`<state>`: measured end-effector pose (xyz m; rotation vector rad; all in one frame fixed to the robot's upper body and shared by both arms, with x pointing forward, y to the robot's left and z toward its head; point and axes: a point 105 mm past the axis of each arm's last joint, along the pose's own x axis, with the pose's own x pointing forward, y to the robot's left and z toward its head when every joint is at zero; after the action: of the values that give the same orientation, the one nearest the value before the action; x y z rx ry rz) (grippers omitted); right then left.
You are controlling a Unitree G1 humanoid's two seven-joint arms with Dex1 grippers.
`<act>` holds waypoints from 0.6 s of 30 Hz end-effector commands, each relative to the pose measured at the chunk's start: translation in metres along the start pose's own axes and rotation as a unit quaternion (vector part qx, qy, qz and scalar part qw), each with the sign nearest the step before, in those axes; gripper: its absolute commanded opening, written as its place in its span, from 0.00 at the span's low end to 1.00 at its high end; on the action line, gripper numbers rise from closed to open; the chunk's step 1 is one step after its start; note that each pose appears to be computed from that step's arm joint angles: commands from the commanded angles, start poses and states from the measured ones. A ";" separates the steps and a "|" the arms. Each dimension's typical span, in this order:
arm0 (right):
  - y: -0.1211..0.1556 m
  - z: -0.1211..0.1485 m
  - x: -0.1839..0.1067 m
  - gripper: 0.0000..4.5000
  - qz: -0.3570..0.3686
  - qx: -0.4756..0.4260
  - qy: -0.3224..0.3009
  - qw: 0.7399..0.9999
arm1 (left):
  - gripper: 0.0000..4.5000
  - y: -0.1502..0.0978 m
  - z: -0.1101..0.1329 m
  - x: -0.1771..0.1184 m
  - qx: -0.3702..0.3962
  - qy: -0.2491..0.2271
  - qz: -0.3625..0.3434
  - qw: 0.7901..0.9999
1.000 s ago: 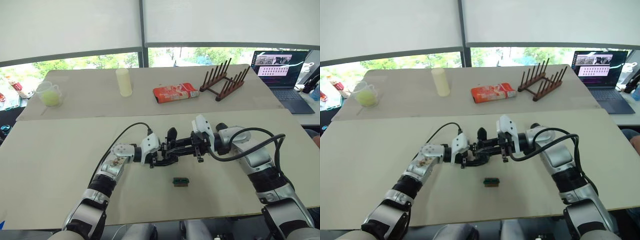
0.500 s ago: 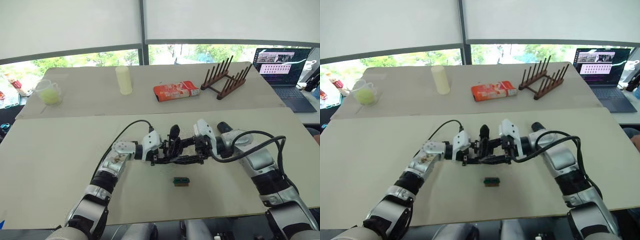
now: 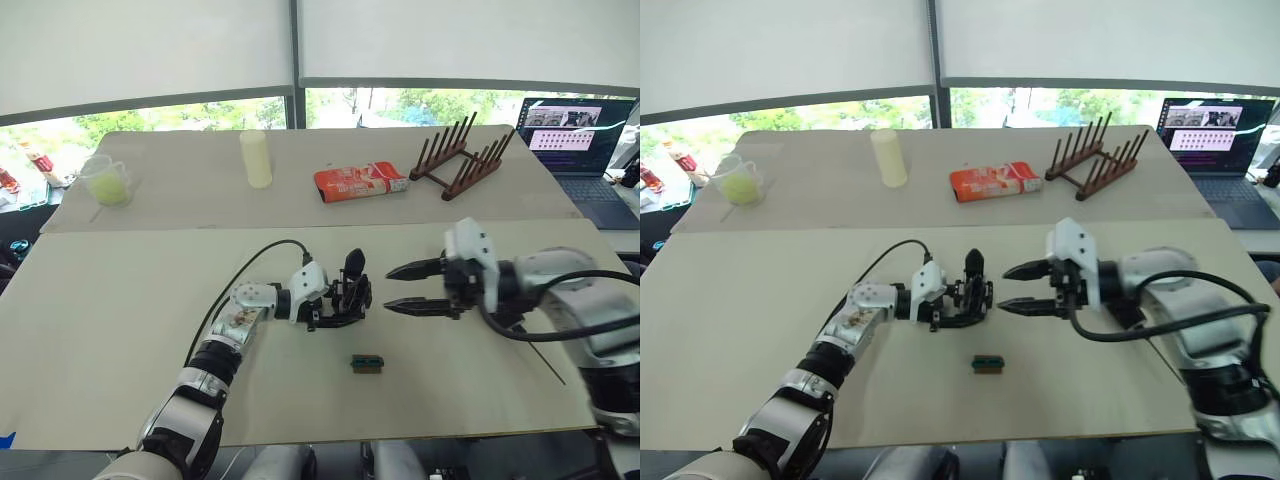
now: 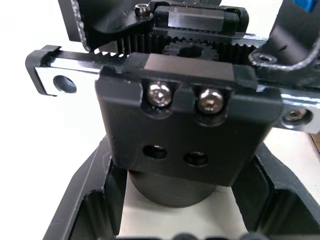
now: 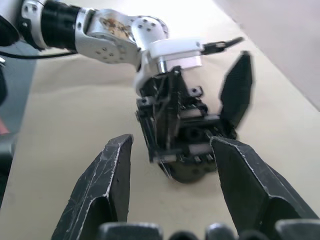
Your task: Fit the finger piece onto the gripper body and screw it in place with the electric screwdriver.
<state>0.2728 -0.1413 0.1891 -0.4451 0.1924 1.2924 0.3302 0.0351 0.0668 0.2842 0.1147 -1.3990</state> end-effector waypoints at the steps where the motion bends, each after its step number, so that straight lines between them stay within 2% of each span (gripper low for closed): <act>1: 0.003 0.010 -0.021 0.62 -0.018 0.023 0.030 0.999 | 0.94 -0.005 -0.007 -0.012 -0.005 0.023 -0.011 1.000; 2: 0.003 0.009 -0.029 0.67 -0.025 0.041 0.051 0.998 | 1.00 -0.003 -0.007 -0.018 -0.003 0.026 -0.005 1.000; 5: -0.011 -0.002 -0.057 0.89 -0.092 0.103 0.147 0.979 | 1.00 -0.002 0.001 -0.054 0.008 0.041 0.006 0.999; 7: -0.023 -0.007 -0.071 1.00 -0.127 0.140 0.178 0.966 | 1.00 -0.009 0.013 -0.077 0.013 0.044 -0.004 0.999; 12: -0.038 -0.031 -0.093 1.00 -0.162 0.192 0.250 0.935 | 1.00 -0.036 0.051 -0.112 0.002 0.046 -0.053 0.998; 14: -0.056 -0.054 -0.108 1.00 -0.221 0.244 0.294 0.897 | 1.00 -0.049 0.074 -0.125 0.009 0.054 -0.078 0.995; 16: -0.063 -0.071 -0.117 1.00 -0.241 0.275 0.332 0.870 | 1.00 -0.057 0.089 -0.129 0.015 0.057 -0.093 0.994; 18: -0.064 -0.082 -0.118 1.00 -0.238 0.304 0.348 0.854 | 1.00 -0.062 0.097 -0.128 0.018 0.057 -0.100 0.993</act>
<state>0.3102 -0.2861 0.1742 -0.3709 0.9749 0.5219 0.2469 0.1293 0.1739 0.3929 0.2422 -1.5452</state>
